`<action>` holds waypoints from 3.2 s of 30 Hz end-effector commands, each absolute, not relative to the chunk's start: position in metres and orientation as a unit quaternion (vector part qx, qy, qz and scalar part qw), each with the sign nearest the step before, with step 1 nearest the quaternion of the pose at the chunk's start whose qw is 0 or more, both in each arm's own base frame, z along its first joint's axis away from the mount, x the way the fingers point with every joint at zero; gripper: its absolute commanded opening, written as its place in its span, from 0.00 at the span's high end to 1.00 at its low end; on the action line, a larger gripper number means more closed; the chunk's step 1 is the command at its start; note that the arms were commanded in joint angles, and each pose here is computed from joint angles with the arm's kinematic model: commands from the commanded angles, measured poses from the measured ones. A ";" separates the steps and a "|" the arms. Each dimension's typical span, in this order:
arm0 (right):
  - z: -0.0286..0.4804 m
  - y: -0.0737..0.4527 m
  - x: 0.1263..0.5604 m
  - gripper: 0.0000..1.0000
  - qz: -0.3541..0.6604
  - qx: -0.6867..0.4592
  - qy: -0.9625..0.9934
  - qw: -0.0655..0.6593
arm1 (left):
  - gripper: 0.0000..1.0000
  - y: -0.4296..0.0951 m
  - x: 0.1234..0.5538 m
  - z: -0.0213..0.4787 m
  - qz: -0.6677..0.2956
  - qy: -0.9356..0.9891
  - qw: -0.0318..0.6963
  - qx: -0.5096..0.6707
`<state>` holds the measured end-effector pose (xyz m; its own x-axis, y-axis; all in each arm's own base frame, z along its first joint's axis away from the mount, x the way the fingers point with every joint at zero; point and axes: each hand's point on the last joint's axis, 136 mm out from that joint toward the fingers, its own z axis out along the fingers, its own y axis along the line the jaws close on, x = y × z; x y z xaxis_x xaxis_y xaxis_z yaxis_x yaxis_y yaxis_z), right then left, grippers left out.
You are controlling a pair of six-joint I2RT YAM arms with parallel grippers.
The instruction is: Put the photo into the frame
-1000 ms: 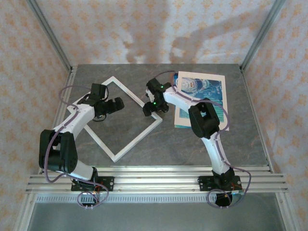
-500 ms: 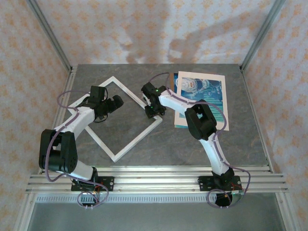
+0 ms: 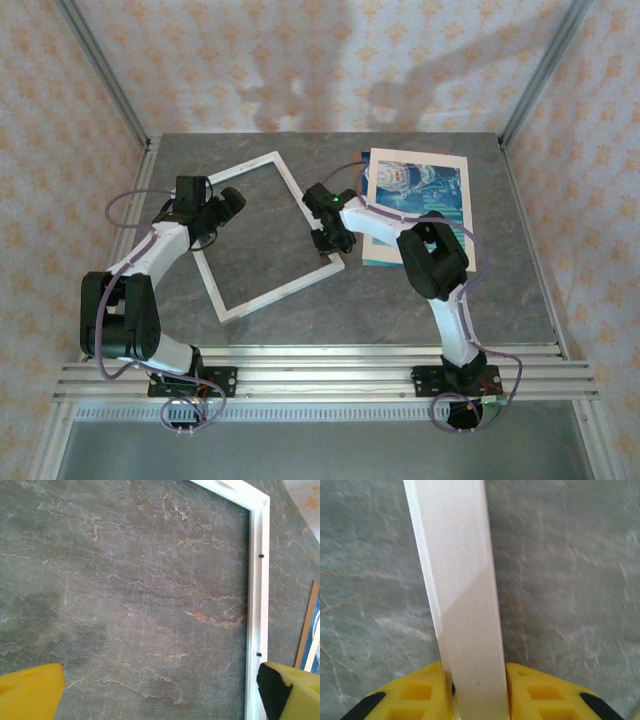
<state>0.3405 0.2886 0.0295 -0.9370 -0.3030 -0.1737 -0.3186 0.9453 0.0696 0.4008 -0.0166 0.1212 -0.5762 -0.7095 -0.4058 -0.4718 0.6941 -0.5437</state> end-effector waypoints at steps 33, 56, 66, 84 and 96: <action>0.115 0.098 0.366 0.29 0.092 0.152 0.970 0.163 | 0.00 -0.238 0.475 0.181 -0.314 0.879 0.336 -0.124; 0.078 -0.113 0.396 0.18 0.123 0.345 0.914 0.177 | 0.01 -0.453 0.458 0.100 -0.404 0.885 0.230 -0.021; 0.053 -0.131 0.397 0.17 0.073 0.339 0.923 0.168 | 0.00 -0.446 0.451 0.062 -0.381 0.901 0.205 -0.028; 0.027 -0.068 0.401 0.18 0.179 0.303 0.927 0.132 | 0.00 -0.440 0.439 0.025 -0.355 0.919 0.174 -0.015; 0.058 -0.066 0.402 0.18 0.192 0.298 0.921 0.164 | 0.00 -0.436 0.439 0.019 -0.345 0.923 0.172 -0.016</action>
<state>0.4000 -0.0979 0.0367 -0.7409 0.6382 -0.2092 0.5518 0.7561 0.3519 0.4491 -0.4441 0.0651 -0.9136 -0.1882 -0.3605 0.1249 0.7138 -0.6891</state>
